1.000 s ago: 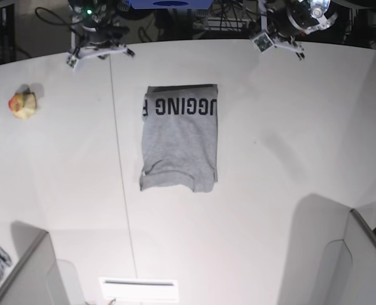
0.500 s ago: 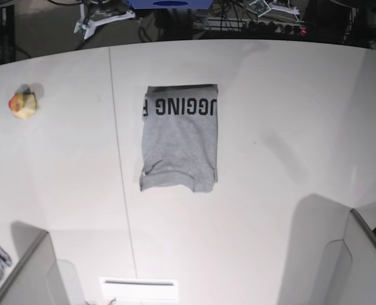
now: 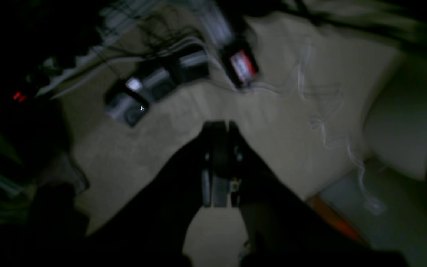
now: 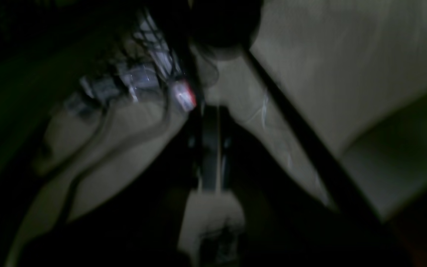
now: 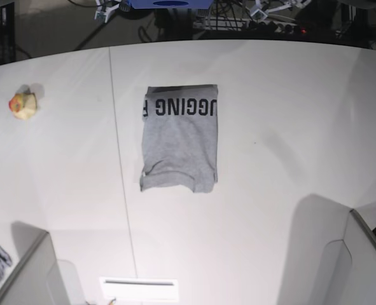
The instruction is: Fold the T-shirt properly
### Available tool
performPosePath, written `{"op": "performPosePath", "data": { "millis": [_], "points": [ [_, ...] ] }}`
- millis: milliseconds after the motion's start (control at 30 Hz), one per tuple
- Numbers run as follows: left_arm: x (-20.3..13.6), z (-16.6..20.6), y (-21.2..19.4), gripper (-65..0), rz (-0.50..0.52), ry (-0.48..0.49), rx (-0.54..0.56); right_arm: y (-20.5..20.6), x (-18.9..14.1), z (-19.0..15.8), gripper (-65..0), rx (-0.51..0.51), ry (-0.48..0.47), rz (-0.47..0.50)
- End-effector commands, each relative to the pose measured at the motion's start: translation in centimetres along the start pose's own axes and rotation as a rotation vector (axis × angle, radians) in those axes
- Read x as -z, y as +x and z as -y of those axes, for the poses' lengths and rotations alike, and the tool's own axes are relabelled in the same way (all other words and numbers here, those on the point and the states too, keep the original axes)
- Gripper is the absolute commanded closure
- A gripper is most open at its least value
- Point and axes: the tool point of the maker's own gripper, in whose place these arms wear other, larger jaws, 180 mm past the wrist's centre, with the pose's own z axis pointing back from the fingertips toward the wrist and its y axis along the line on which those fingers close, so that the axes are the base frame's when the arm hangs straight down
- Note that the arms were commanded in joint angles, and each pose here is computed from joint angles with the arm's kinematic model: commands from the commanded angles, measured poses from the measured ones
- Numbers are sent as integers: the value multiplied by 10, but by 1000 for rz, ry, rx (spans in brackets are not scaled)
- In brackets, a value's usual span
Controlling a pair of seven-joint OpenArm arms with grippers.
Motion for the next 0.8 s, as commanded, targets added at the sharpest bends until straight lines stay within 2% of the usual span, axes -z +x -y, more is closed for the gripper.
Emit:
{"op": "performPosePath", "data": {
  "millis": [0, 167, 267, 367, 467, 533, 633, 767],
  "points": [
    [8, 5, -2, 0, -4, -17, -5, 2, 9, 5, 0, -12, -12, 2],
    [43, -11, -7, 0, 1, 32, -194, -6, 57, 12, 0, -91, 27, -10],
    [56, -22, -8, 0, 50, 117, -290, -5, 69, 13, 0, -97, 89, 12],
    [59, -35, -9, 0, 110, 239, -331, 10, 70, 19, 0, -89, 113, 75],
    [58, -38, 3, 0, 198, 293, -324, 34, 69, 37, 0, -105, 87, 139],
    [57, -39, -4, 0, 194, 311, -334, 43, 69, 34, 0, -181, 94, 149],
    [55, -41, -12, 0, 175, 344, -328, 39, 70, 21, 0, -359, 121, 137],
    [55, -41, -15, 0, 167, 350, -327, 24, 69, -12, 0, -453, 179, 123]
  ]
}}
